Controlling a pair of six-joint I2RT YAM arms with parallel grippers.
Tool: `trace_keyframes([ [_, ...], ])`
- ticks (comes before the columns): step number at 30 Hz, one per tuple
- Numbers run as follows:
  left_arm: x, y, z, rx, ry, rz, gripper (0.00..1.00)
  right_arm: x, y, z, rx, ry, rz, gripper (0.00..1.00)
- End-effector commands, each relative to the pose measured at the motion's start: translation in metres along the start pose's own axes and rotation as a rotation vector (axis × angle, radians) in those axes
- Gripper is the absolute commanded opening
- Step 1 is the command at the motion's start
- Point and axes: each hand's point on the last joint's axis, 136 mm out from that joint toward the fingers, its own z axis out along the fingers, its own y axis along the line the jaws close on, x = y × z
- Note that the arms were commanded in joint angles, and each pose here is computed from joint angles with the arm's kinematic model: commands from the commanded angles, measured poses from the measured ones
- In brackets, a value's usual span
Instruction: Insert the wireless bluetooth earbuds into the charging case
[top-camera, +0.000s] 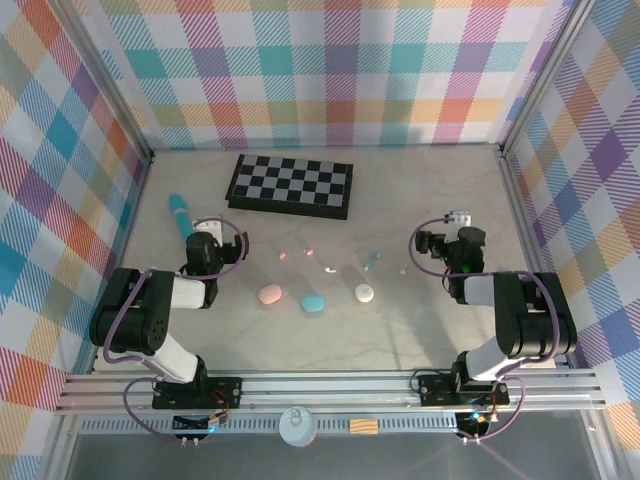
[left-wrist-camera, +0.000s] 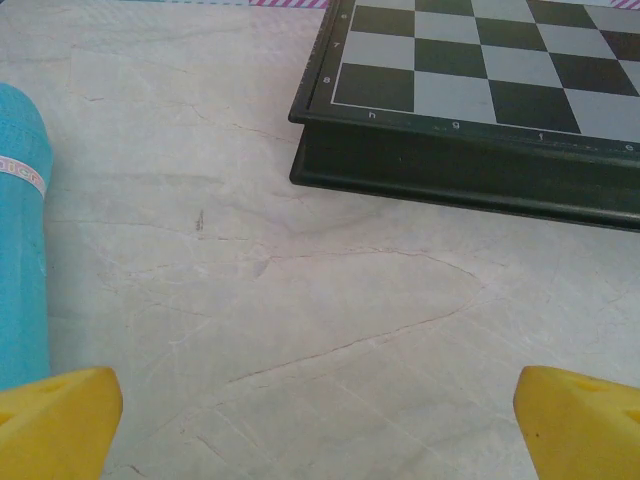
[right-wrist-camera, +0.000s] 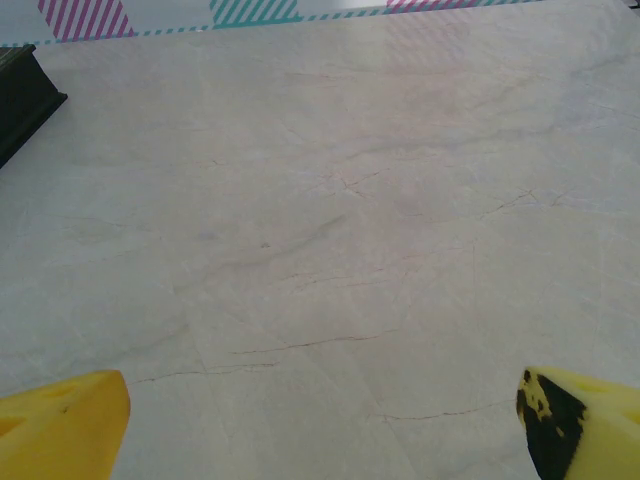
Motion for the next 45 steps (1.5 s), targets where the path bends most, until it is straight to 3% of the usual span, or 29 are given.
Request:
trace_keyframes([
  [1,-0.005,0.001,0.001,0.007,-0.011,-0.013,1.0,-0.01,0.004,0.002,-0.015,-0.043,-0.003,0.99],
  [29,-0.013,-0.003,-0.004,0.007,-0.02,0.008,1.0,-0.014,0.007,0.001,-0.03,-0.041,-0.012,0.99],
  [38,-0.061,-0.03,-0.049,-0.007,-0.062,0.146,1.0,-0.042,0.023,-0.029,-0.093,-0.025,-0.018,0.99],
  [45,-0.081,-0.098,-0.107,0.181,-0.064,0.227,1.0,-0.081,0.057,-0.076,-0.189,-0.074,0.048,0.99],
])
